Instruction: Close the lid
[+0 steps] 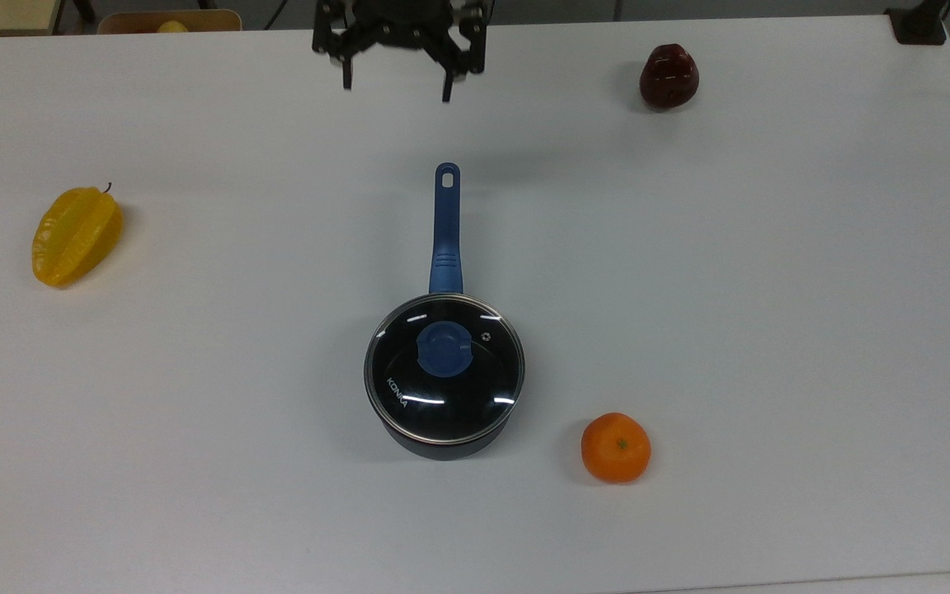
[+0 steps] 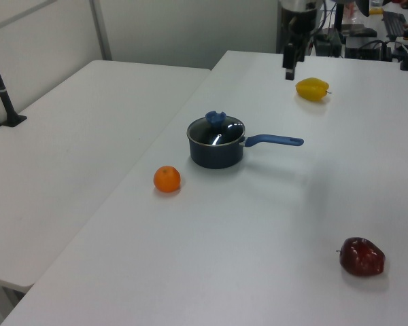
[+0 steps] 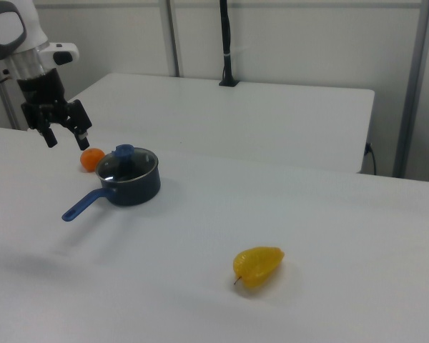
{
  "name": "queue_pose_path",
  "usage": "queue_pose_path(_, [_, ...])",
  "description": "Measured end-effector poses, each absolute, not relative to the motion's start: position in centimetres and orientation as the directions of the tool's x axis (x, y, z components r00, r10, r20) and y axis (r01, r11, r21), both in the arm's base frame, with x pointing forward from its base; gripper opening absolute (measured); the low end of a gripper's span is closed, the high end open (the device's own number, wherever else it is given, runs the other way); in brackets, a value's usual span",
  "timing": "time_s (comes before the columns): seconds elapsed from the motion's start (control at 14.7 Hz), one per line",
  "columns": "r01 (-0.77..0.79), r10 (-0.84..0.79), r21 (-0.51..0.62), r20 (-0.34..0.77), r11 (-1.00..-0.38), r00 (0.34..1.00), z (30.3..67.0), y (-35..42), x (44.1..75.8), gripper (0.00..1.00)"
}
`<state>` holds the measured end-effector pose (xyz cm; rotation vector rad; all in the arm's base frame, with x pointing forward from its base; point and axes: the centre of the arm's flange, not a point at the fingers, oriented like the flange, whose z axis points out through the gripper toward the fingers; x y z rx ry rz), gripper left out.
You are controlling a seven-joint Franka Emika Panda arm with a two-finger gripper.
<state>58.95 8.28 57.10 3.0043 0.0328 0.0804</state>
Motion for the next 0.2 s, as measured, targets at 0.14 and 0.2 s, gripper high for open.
queue_pose_path(0.14, [-0.005,0.0,0.114,0.041,-0.993,0.999,57.7,7.3,57.6,1.0])
queue_pose_path(0.2, [-0.018,-0.014,0.102,0.041,-0.995,0.999,57.9,6.7,57.2,1.0])
